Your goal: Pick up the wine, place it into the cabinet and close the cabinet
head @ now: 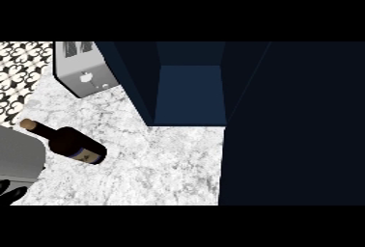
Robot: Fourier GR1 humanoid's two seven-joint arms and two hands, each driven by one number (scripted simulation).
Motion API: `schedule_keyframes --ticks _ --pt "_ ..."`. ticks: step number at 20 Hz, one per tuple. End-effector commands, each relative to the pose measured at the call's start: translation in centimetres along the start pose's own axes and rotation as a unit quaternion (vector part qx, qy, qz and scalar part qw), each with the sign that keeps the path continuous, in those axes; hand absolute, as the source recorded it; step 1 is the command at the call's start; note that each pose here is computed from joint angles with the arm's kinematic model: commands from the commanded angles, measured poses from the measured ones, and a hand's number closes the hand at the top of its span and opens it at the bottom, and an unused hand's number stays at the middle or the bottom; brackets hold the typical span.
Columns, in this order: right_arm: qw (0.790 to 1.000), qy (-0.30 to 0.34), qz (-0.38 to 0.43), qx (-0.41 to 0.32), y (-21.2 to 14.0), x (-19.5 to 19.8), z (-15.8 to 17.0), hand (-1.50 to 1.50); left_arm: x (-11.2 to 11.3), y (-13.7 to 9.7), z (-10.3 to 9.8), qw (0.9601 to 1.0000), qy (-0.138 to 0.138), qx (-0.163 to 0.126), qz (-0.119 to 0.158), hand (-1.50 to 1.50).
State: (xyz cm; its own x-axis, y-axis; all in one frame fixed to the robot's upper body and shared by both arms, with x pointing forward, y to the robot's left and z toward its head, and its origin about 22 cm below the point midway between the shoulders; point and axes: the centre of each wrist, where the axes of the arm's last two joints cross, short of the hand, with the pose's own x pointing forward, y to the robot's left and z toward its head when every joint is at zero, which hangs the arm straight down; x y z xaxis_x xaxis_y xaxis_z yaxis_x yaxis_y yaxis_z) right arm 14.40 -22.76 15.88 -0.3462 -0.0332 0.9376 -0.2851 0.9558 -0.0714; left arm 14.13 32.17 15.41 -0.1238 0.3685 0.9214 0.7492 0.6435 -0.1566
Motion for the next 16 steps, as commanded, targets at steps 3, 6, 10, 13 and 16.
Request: schedule_keyframes --ticks 3,6,10,13,16 --pt "1.0 -0.008 -0.007 -0.002 0.6 1.5 -0.1 -1.5 2.1 -0.3 1.8 0.9998 0.005 0.015 0.014 -1.5" --pt "1.0 -0.008 0.0 -0.002 0.4 3.2 0.5 -1.5 3.2 -2.4 1.6 0.9996 0.0 0.026 0.007 -1.5" --pt "1.0 -0.008 -0.008 0.003 1.4 4.3 1.1 -1.5 5.4 -1.0 1.6 0.999 0.005 0.043 0.01 -1.5" --pt "1.0 -0.001 0.001 0.004 0.6 4.1 0.8 -1.5 4.7 1.9 2.3 0.9984 -0.002 0.056 -0.004 -1.5" --pt "1.0 -0.005 0.002 -0.006 0.3 3.9 -1.0 -1.5 5.5 1.5 0.8 0.9976 -0.001 0.068 -0.005 -1.5"
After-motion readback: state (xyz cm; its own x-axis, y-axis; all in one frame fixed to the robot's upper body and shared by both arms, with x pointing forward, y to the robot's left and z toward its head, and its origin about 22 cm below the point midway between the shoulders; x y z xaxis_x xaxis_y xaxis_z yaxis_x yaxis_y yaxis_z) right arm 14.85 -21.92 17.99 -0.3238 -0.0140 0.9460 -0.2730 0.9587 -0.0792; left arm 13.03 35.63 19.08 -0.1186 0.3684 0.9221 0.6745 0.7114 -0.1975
